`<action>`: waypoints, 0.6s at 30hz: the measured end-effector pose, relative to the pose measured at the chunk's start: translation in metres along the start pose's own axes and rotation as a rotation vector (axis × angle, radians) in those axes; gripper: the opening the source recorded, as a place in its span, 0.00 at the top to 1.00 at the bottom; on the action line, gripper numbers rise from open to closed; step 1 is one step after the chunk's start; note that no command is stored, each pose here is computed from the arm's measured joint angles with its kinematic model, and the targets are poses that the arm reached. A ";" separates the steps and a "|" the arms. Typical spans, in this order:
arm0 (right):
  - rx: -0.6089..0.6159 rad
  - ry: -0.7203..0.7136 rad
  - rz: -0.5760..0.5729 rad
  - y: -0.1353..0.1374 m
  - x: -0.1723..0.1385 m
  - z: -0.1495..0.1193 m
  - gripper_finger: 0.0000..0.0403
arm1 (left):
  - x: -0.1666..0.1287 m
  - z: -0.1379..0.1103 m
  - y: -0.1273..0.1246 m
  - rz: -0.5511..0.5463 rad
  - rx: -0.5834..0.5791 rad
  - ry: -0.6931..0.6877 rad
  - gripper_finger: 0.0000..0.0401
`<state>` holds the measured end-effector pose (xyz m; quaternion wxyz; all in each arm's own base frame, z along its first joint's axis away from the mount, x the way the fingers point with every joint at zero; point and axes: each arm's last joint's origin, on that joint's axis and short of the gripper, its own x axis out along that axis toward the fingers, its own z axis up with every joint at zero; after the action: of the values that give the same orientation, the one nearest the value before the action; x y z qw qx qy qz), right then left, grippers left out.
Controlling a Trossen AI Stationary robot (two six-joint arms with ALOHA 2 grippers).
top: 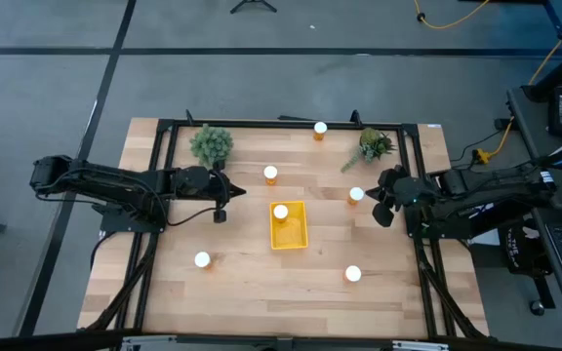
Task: Pick and place pill bottles into a basket
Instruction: Put the orange pill bottle into the yellow bin
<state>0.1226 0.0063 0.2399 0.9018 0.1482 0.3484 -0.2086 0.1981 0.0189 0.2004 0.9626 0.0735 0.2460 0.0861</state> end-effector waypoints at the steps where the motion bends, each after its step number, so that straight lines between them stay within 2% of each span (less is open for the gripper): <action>1: 0.007 0.000 0.000 0.000 0.000 0.000 0.98 | 0.000 0.000 0.000 0.000 0.000 0.000 0.99; 4: 0.023 0.012 0.002 0.000 0.000 -0.001 0.96 | 0.000 0.000 0.000 0.000 0.000 0.000 0.99; 7: 0.024 0.020 0.018 0.000 0.000 -0.001 0.91 | 0.000 0.000 0.000 0.000 0.000 0.000 0.99; 18: -0.009 0.047 -0.001 0.003 0.006 -0.001 0.52 | 0.000 -0.002 0.000 -0.003 0.003 0.022 0.99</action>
<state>0.1277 0.0076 0.2354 0.8940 0.1485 0.3703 -0.2039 0.1970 0.0188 0.1985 0.9599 0.0735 0.2567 0.0850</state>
